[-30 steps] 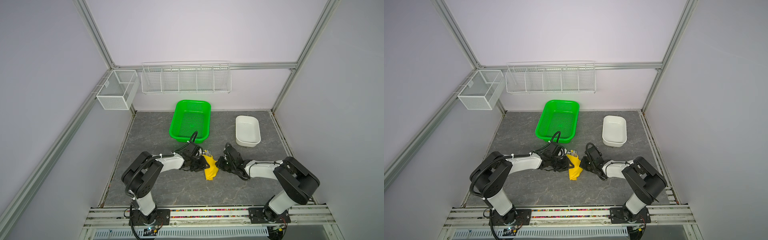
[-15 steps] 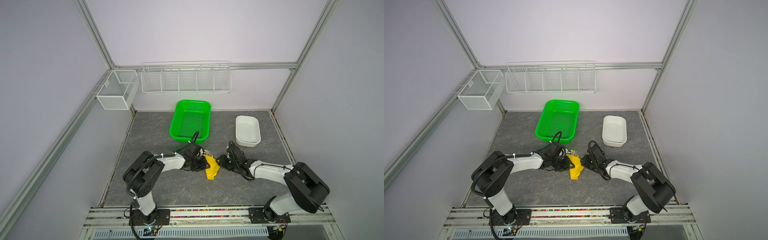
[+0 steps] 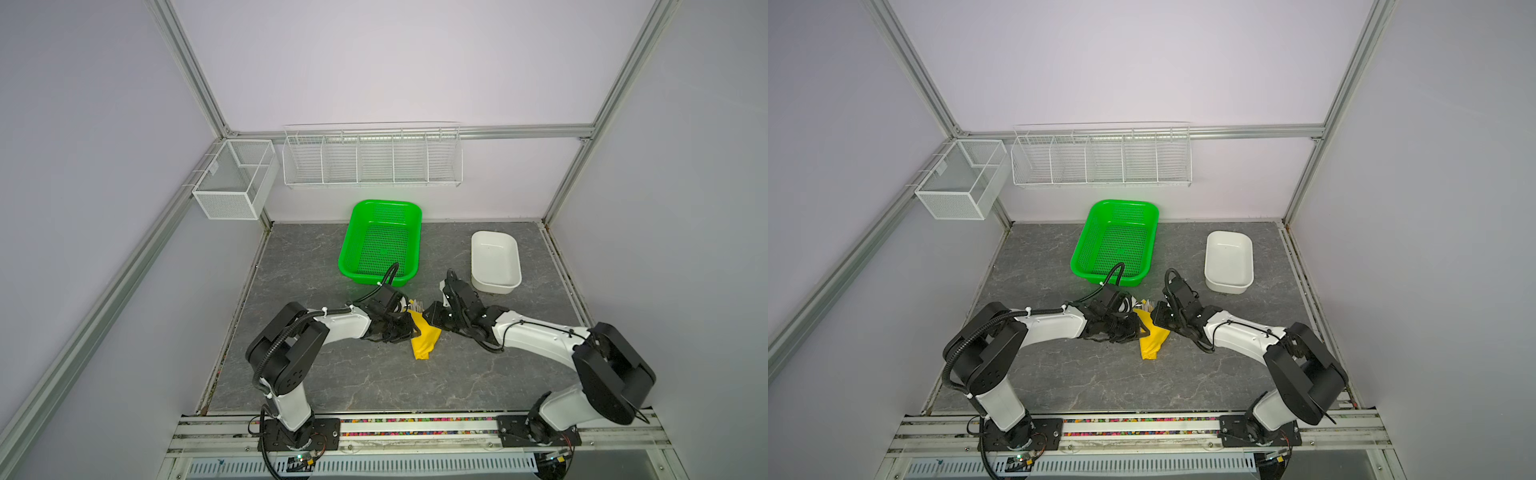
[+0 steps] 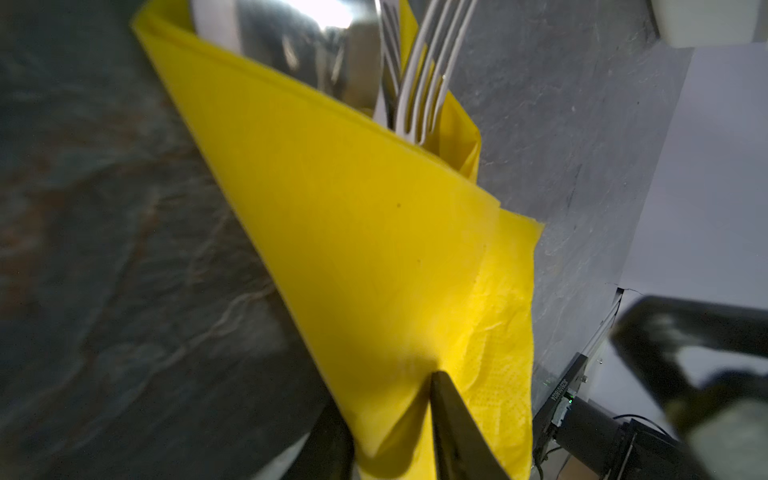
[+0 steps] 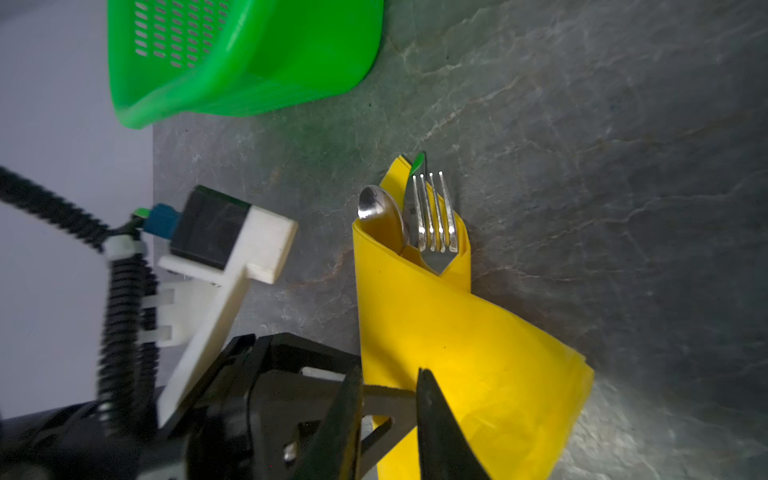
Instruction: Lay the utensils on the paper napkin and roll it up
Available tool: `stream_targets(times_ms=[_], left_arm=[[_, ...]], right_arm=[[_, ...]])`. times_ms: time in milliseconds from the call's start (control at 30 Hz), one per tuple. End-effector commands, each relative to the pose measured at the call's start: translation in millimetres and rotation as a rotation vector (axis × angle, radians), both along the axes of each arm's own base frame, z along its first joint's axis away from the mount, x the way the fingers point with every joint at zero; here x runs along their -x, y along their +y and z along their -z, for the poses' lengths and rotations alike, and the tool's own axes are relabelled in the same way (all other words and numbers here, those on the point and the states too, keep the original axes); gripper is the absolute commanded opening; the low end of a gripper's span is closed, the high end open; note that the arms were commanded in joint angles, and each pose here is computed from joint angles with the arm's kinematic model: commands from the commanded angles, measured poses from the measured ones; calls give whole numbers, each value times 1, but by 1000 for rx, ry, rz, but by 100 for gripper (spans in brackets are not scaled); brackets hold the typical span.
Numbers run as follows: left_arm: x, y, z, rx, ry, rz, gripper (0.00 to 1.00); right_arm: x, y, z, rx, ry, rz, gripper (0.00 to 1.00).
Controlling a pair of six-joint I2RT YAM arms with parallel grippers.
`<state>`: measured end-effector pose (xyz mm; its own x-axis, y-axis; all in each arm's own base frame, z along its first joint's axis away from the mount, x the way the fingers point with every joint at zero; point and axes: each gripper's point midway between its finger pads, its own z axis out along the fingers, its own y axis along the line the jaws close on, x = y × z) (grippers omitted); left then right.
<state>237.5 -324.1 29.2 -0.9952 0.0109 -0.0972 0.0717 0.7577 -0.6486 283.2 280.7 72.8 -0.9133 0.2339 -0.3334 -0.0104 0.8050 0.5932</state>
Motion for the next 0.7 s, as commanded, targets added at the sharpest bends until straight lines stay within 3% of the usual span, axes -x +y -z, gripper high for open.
stream_targets(times_ms=[0,200,367,667], left_arm=[[13,25,39,-153,55,-14,32],[13,25,39,-155,55,-14,32],[12,26,34,-151,41,-18,32],[10,28,17,-100,19,-43,32]], right_arm=[[4,8,16,6,57,-27,26],[9,1,40,48,127,-10,29],[18,-9,58,82,169,7,37],[24,-18,68,124,187,-3,40]])
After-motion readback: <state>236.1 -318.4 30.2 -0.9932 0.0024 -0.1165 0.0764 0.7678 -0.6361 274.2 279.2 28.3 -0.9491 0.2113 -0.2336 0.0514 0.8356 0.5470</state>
